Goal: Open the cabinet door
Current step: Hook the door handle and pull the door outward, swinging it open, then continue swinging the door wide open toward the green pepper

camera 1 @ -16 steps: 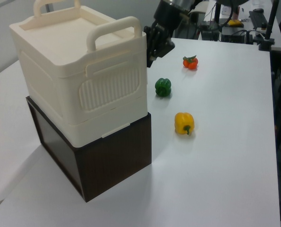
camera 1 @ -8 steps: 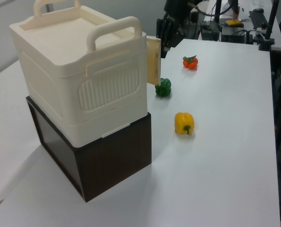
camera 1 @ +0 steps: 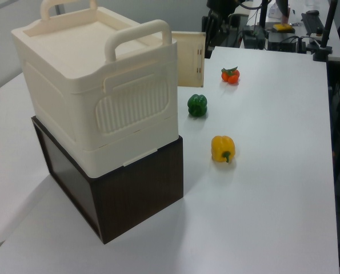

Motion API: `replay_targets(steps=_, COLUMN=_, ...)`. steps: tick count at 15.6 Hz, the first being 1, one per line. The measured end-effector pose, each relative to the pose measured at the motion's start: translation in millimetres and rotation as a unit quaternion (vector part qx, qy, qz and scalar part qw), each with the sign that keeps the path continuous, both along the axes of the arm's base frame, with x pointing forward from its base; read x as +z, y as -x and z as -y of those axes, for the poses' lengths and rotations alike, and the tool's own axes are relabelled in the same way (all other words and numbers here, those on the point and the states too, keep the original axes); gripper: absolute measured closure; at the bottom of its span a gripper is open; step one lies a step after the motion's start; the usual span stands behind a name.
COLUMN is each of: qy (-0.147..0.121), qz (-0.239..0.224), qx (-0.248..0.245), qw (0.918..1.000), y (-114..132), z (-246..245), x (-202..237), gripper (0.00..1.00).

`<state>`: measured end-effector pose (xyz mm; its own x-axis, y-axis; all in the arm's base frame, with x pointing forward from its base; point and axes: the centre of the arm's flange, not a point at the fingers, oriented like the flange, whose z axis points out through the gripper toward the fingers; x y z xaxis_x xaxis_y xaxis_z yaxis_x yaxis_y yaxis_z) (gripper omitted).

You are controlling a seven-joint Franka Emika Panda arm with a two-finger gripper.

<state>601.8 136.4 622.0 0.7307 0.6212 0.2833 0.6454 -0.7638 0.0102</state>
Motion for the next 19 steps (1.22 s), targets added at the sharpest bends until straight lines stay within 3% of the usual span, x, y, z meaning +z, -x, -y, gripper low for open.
replay_targets(steps=5, qy=-0.011, qz=0.014, qx=-0.067, qw=0.9976, y=-18.3, z=73.8, x=-2.7, gripper=0.86)
replay_targets(steps=8, qy=-0.013, qz=0.019, qx=-0.093, qw=0.9954, y=-20.6, z=103.0, x=-0.2, gripper=0.77)
replay_targets(steps=13, qy=-0.016, qz=0.005, qx=-0.094, qw=0.9955, y=-17.1, z=104.3, x=-0.8, gripper=0.29)
replay_targets(steps=16, qy=-0.029, qz=0.031, qx=-0.095, qw=0.9946, y=-21.8, z=99.2, x=3.8, gripper=0.01)
replay_targets(steps=19, qy=-0.046, qz=0.06, qx=-0.108, qw=0.9913, y=-29.0, z=100.3, x=3.8, gripper=0.0)
